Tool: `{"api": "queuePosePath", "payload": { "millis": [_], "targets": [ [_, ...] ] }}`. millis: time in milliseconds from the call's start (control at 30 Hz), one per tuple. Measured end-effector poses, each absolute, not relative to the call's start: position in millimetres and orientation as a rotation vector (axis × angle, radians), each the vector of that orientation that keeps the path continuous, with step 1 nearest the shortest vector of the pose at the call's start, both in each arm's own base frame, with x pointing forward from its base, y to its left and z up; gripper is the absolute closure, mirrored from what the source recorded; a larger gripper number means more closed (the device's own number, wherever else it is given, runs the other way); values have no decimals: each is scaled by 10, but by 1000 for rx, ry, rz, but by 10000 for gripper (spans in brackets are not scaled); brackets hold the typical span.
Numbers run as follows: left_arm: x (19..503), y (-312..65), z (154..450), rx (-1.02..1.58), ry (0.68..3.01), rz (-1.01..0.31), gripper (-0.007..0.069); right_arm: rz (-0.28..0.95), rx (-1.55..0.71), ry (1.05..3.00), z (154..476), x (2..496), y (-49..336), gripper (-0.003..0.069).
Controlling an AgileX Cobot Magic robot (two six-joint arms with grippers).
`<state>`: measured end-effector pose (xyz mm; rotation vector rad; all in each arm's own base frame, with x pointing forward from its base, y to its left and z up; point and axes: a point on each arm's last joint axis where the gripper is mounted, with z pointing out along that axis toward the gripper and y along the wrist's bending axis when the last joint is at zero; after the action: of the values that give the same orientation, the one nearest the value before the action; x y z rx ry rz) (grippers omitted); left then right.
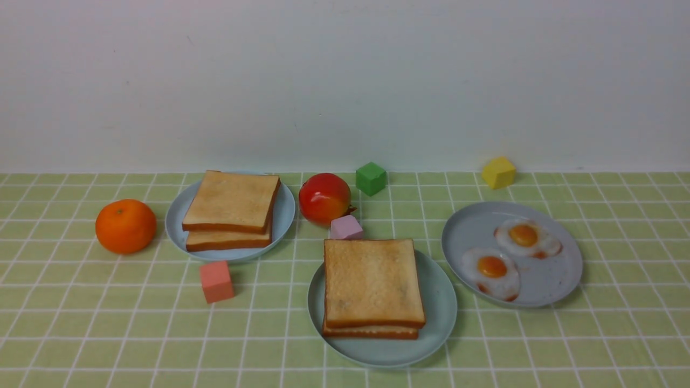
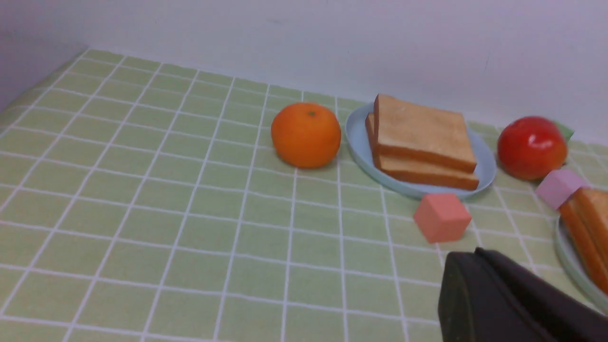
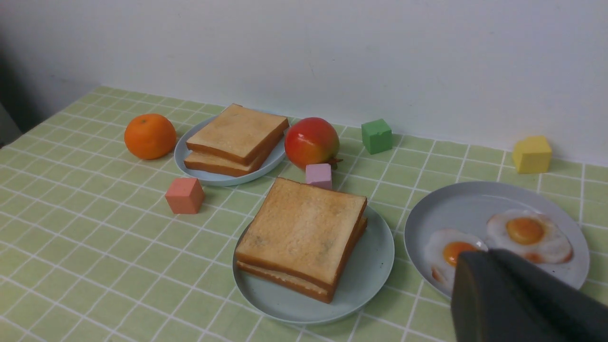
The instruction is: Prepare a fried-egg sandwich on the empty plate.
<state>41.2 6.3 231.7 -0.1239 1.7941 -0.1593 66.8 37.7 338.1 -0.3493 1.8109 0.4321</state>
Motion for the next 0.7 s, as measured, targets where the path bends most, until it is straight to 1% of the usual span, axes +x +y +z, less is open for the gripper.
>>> {"api": "queuePosePath", "payload": {
  "millis": [133,200,267,433,700],
  "targets": [
    [485,31,1946,-50,1863,-75,638,432,-349,1811,3381,668,377,628],
    [499,24,1739,-71,1925,-72,638,432,-349,1811,3381,668,377,627],
    [499,25,1673,-90,1949,-71,638,433,-349,1811,3381,668,378,625],
    [507,42,1677,-132,1924,-47,636,433,-350,1815,3377,667,378,616],
    [508,42,1679,-133,1921,-46,629,433,-353,1822,3371,665,378,604]
  ]
}}
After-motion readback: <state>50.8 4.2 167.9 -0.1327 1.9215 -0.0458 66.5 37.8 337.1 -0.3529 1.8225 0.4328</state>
